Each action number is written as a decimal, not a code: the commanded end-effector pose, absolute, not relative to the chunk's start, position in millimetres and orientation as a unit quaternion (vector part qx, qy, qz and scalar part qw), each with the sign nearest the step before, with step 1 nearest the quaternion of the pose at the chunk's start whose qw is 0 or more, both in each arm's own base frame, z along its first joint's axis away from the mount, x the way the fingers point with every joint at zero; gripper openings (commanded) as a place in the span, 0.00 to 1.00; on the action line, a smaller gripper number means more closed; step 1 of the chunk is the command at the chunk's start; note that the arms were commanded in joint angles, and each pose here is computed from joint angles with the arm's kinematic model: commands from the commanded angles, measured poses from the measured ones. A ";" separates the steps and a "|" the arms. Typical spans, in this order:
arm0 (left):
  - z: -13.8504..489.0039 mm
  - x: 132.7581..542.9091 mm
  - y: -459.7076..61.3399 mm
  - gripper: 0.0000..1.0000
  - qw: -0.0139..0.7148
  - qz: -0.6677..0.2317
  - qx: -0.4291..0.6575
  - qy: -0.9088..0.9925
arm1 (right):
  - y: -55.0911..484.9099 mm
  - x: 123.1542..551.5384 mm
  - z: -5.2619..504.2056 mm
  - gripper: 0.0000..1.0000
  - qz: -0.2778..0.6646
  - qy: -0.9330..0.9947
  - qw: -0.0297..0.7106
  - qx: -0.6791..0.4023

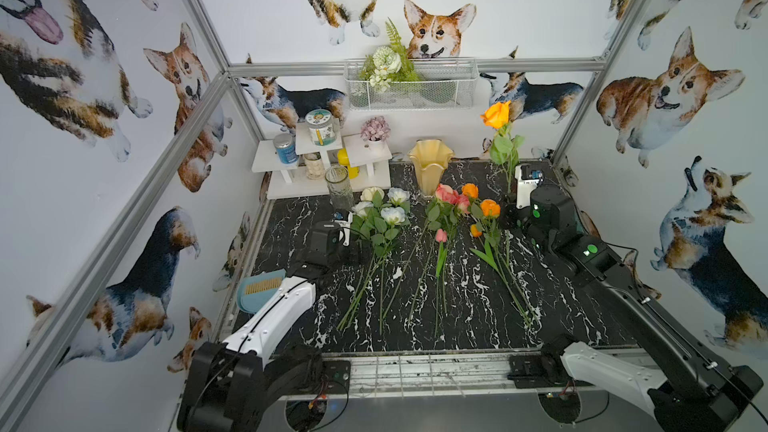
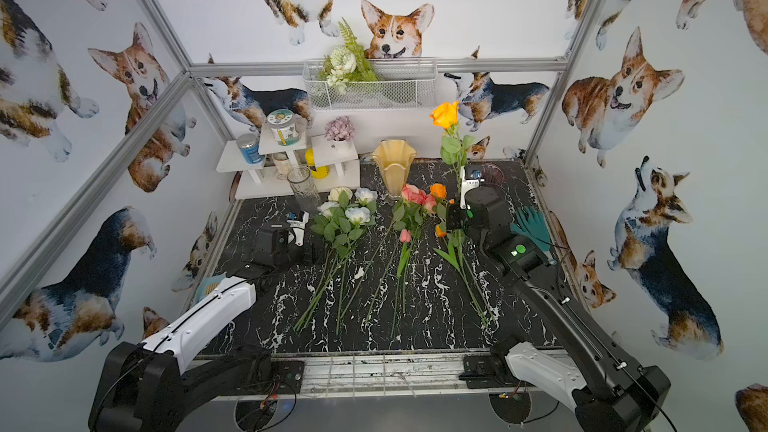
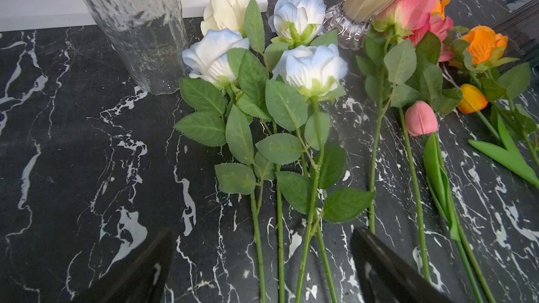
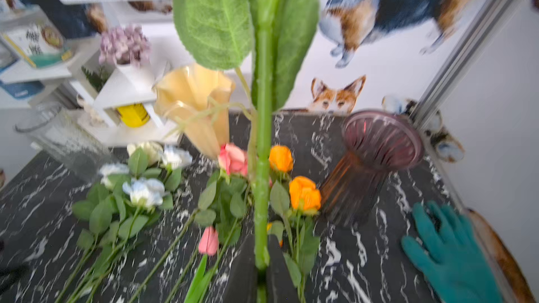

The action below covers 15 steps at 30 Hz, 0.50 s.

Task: Arrange the flowers in different vases according to their variety
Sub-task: Pick up the flower at the center of the board, then insert the flower into the vase.

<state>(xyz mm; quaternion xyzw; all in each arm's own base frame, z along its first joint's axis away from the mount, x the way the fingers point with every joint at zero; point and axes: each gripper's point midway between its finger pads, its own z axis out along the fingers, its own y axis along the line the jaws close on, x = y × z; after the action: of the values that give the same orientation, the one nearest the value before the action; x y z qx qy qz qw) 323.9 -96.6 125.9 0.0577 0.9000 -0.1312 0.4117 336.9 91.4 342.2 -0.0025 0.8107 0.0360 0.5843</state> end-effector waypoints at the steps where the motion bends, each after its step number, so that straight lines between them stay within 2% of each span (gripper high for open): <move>1: 131.7 325.6 -98.9 1.00 0.419 -0.133 0.062 0.896 | 70.3 357.9 391.8 0.00 -0.020 0.760 0.650 0.015; 5: 130.8 325.1 -99.9 1.00 0.418 -0.131 0.066 0.897 | 46.2 375.3 427.1 0.00 -0.030 0.715 0.696 0.050; 15: 129.3 324.2 -101.4 1.00 0.416 -0.129 0.069 0.897 | -17.2 426.2 467.1 0.00 -0.079 0.642 0.754 0.113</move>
<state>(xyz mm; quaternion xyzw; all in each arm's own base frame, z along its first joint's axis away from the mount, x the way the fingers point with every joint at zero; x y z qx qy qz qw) 322.5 -100.6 126.2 0.0637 0.8995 -0.1324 0.4115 421.9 -11.1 433.8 0.1073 0.6929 -0.0821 0.7083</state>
